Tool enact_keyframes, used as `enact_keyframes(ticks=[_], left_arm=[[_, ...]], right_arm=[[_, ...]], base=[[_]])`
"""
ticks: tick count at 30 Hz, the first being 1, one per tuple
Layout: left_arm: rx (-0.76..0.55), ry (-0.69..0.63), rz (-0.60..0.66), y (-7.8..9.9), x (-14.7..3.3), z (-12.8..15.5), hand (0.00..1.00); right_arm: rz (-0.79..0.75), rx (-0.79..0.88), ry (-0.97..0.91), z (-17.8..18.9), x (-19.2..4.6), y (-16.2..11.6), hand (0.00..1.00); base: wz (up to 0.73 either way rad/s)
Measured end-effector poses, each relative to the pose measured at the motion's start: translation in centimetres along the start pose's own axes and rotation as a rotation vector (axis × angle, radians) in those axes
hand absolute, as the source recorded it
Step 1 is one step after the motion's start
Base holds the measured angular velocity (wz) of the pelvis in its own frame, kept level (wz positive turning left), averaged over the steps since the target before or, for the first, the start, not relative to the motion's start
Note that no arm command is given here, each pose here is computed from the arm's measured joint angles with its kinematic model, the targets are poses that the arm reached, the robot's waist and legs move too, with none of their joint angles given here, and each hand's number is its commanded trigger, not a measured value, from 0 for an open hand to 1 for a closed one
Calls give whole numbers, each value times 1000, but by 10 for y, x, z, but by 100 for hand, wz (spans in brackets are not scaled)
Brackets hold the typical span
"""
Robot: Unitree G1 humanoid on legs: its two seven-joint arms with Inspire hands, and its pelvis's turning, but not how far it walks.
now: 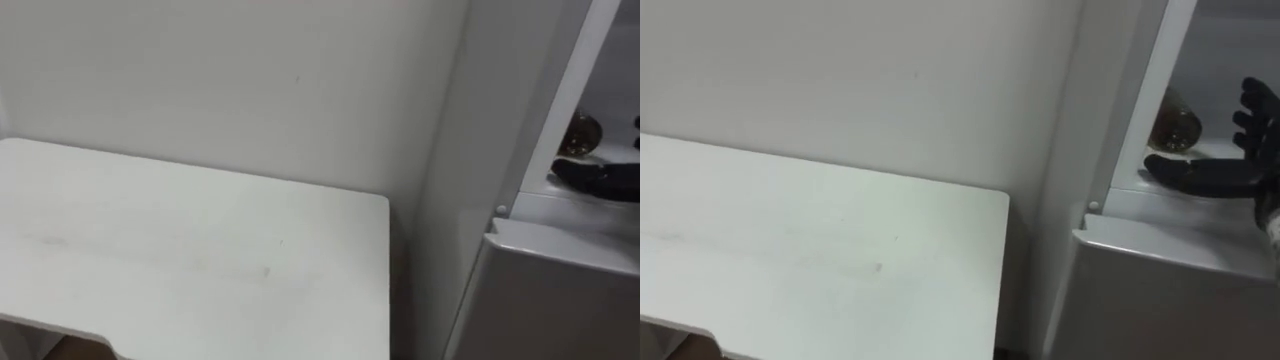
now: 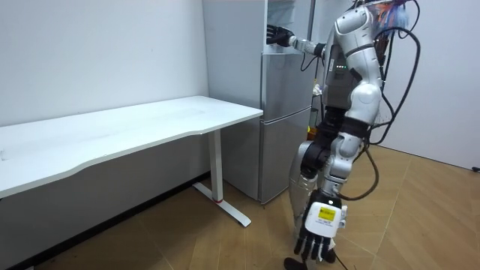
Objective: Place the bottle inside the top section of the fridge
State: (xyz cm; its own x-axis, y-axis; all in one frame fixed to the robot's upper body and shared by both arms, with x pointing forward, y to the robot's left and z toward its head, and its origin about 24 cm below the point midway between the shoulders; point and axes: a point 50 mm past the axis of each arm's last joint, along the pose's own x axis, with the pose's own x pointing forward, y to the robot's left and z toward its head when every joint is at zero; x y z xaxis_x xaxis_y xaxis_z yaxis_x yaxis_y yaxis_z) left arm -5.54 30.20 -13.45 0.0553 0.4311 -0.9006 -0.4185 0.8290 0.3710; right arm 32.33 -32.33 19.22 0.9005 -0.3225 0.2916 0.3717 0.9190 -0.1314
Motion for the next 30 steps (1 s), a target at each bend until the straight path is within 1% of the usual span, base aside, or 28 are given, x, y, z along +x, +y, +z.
enact_keyframes(ticks=[3,5,10,13,17,21,26,30], left_arm=[[9,-8,0,-1,0,1,0],[19,-12,-10,-5,1,2,0],[36,-34,-42,-11,2,9,0],[29,-53,-44,-12,2,13,0],[29,-62,-45,-14,3,16,0],[29,-62,-48,-15,3,16,0],[43,-61,-59,-20,3,14,0],[41,-71,-62,-22,3,18,0]], right_arm=[[8,-55,-34,3,-6,9,0],[16,-83,-86,14,-10,13,0],[-9,-73,-192,37,-14,19,0],[15,-78,-254,48,-22,25,0],[49,-136,-305,53,-35,32,0],[61,-142,-334,59,-37,35,0],[105,-106,-437,82,-49,41,0],[100,-104,-450,82,-59,37,0]], base=[[-1],[-4],[0],[0],[-2],[-7],[-12],[-1]])
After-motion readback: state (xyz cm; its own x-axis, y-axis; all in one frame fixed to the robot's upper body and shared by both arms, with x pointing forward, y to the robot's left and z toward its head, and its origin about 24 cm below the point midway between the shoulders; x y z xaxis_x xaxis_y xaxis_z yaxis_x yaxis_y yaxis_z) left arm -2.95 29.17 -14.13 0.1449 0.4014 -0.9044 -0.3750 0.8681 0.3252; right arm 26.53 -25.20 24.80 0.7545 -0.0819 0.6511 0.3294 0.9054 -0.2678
